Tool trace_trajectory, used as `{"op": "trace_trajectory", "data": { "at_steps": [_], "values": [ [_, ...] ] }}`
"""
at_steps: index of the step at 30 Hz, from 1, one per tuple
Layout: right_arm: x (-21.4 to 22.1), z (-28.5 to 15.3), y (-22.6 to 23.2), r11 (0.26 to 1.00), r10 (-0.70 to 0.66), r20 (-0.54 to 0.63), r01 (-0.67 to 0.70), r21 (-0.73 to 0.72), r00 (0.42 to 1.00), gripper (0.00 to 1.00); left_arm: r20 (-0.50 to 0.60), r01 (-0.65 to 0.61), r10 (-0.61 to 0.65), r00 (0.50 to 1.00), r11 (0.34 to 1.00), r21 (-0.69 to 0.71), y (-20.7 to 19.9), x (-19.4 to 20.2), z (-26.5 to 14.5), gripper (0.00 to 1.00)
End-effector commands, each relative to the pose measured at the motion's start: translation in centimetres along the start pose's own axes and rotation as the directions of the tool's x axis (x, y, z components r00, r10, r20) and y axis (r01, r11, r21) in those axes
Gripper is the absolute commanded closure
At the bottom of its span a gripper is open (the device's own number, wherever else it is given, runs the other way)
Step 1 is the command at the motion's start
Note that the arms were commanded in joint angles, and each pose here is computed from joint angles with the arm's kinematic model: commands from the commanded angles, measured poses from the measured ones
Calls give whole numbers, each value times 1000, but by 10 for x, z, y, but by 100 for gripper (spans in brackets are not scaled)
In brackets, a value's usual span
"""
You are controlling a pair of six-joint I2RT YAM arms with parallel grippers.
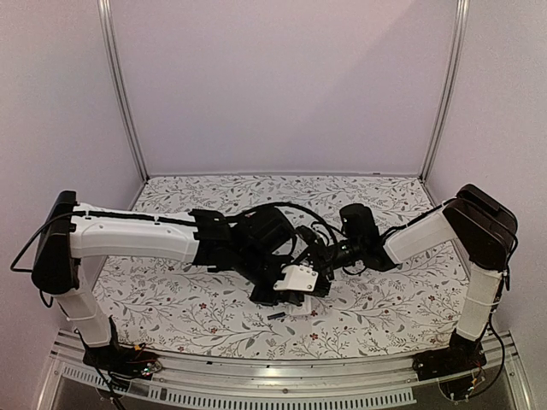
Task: Load the batteries into the remote control
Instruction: Load the battery into the battery compartment.
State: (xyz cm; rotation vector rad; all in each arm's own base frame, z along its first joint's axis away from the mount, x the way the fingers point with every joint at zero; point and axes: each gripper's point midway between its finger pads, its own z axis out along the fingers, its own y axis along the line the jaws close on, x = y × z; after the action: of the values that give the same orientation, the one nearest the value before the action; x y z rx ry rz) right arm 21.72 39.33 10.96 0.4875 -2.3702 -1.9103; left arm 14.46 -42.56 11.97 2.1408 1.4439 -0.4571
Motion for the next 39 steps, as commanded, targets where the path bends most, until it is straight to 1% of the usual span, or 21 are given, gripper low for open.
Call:
{"op": "trace_trajectory", "data": {
  "at_steps": [1,12,18,24,29,34,39],
  "values": [
    [-1,0,26,997,-71,-14,70,-42,997,100,-11,28,-28,1000,1000,-9,10,5,0,82],
    [2,-3,39,994,-98,-12,97,-58,995,100,-38,55,-56,998,998,-21,15,16,6,85],
    [6,-3,45,992,-111,-22,110,-69,994,100,-55,64,-68,996,996,-57,25,23,5,86],
    [9,-3,44,992,-105,-27,103,-70,994,100,-79,47,-56,995,993,-110,33,30,5,87],
    [9,-4,48,991,-113,-22,111,-72,993,100,-115,41,-54,992,993,-115,34,41,4,90],
    [4,-6,45,992,-114,0,114,-60,994,100,-78,39,-46,996,995,-91,28,28,-2,85],
    [-5,-14,45,992,-115,37,117,-50,993,100,-130,-15,2,991,995,-94,18,27,1,84]
  ]
}}
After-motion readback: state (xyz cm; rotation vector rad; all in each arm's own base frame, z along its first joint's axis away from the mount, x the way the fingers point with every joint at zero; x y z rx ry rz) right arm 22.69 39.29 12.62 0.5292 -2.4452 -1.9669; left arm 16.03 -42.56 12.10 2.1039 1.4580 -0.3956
